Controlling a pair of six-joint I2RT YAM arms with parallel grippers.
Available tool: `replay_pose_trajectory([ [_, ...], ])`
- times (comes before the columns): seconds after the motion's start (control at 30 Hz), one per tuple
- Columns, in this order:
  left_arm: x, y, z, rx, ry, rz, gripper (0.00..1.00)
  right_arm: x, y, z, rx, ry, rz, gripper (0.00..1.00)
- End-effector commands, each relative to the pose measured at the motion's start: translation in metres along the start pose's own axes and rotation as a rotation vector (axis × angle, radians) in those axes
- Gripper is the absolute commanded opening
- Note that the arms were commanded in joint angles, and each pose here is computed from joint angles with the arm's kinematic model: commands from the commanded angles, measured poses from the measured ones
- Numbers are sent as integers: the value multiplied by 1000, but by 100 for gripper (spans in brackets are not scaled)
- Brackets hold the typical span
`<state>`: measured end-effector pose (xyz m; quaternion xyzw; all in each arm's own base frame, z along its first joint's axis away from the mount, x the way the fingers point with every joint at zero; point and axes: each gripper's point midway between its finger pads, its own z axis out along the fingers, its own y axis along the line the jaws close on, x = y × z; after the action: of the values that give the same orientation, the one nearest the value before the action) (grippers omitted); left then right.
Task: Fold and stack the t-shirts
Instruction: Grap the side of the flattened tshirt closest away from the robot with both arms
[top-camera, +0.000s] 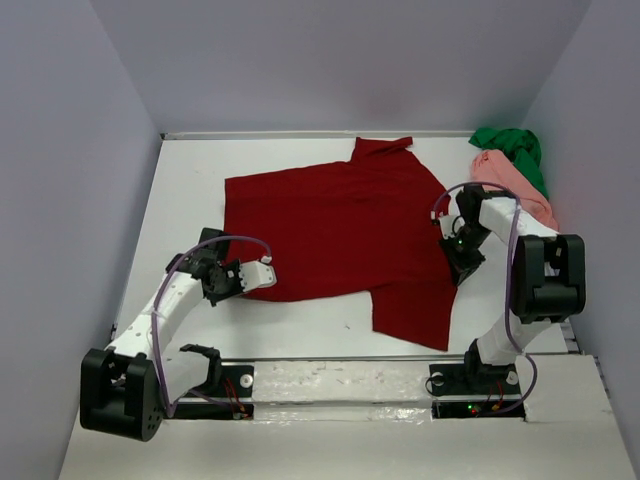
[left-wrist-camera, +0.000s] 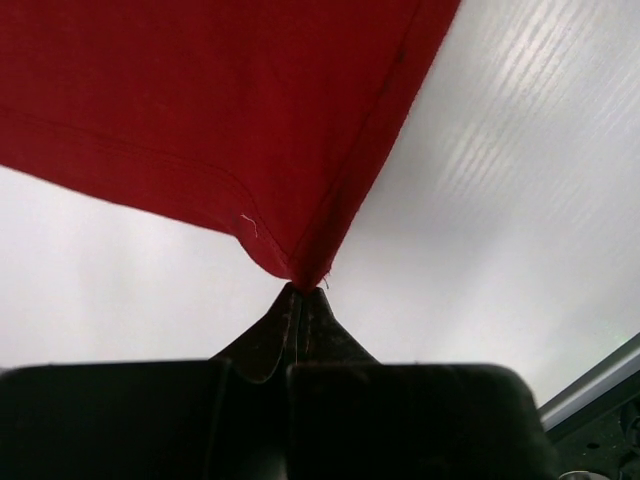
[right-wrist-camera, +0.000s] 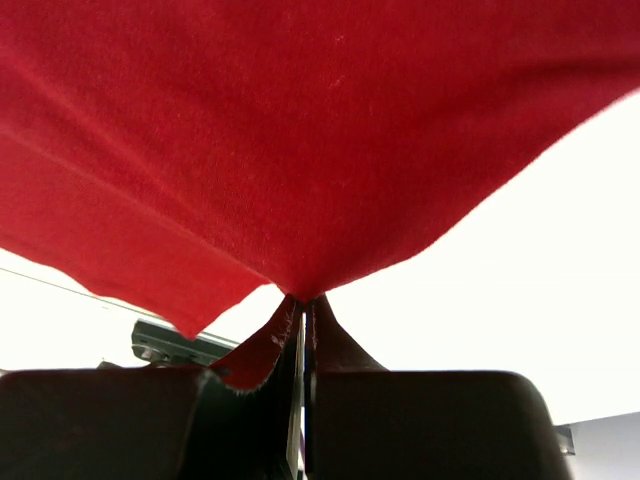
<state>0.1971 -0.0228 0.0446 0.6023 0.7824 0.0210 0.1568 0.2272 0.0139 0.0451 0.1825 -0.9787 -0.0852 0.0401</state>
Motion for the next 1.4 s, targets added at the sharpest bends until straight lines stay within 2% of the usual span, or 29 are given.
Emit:
replay_pose_trajectory([
  [0.0, -10, 13, -27, -57, -26, 5, 0, -1, 2, -30, 39, -55, -29, 0],
  [0.37, -13, 30, -51, -153, -27, 10, 0, -2, -1, -55, 92, -93, -43, 0],
  [0.63, -5, 41, -44, -223, 9, -45, 0, -12, -10, -50, 127, -103, -16, 0],
  [0.77, -8, 49, -42, -269, -14, -73, 0, -16, -13, -48, 133, -105, -8, 0],
  [0.83, -3, 54, -43, -299, 17, -90, 0, -19, -14, -49, 138, -108, -7, 0],
  [1.37, -7, 68, -38, -332, 13, -100, 0, -55, -25, -63, 146, -131, -5, 0],
])
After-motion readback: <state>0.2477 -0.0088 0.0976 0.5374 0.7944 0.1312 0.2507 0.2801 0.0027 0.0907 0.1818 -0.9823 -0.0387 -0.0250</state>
